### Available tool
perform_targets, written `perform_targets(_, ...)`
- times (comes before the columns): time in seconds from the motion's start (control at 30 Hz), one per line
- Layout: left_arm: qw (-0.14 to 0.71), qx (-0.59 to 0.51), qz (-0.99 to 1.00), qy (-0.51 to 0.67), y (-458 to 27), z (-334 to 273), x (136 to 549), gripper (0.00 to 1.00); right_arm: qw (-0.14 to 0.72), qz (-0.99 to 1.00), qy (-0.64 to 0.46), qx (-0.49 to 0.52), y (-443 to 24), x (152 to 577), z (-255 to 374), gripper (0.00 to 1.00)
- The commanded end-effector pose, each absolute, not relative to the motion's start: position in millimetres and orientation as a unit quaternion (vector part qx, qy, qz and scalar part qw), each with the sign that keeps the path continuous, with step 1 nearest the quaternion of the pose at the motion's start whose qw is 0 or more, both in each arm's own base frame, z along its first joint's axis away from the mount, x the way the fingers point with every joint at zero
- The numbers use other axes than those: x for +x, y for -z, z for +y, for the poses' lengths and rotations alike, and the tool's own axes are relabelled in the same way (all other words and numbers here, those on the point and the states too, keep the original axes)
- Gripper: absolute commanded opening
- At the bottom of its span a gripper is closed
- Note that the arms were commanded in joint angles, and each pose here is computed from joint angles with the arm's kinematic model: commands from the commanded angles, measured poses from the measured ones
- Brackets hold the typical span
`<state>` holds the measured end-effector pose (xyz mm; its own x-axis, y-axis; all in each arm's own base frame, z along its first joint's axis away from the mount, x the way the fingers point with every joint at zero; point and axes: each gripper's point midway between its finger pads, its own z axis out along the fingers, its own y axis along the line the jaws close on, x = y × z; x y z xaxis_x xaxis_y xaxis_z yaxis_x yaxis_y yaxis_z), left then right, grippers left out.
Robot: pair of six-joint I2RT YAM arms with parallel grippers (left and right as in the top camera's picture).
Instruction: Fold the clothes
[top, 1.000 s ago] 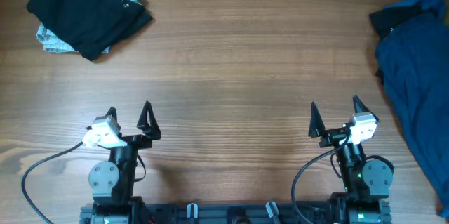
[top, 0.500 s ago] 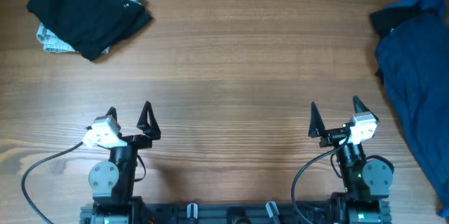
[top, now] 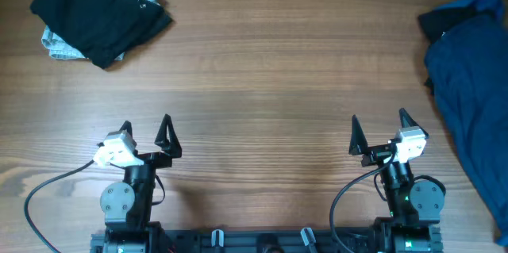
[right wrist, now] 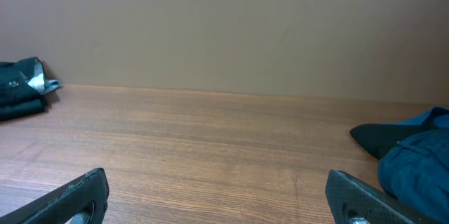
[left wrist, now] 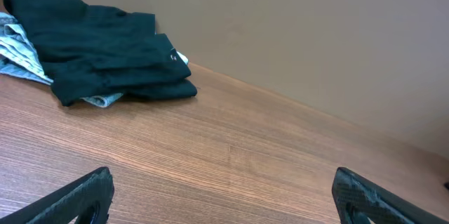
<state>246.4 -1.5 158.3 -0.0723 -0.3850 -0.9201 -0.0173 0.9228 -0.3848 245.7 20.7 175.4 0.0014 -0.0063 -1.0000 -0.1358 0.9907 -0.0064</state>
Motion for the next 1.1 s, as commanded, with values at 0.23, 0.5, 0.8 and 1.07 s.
perform_targets(0.23,0.667,-0.140,0.720,0.132,-156.4,-0.4,246.3,1.00,0.710,0.702,-0.033,-0.050,-177.3,245.8,17.1,1.00)
perform_targets(0.5,0.667,-0.140,0.720,0.132,-156.6,-0.4,246.2,1.00,0.709,0.704,-0.017,-0.038,-176.6,246.5,10.2,1.00)
perform_targets(0.8,0.667,-0.140,0.720,0.132,-156.4,-0.4,246.3,1.00,0.716,0.691,-0.097,-0.017,-185.6,244.6,24.3,1.00)
perform_targets(1.07,0.667,-0.140,0.720,0.132,-156.4,-0.4,246.3,1.00,0.659,0.642,-0.354,0.170,-204.4,240.5,36.6,1.00)
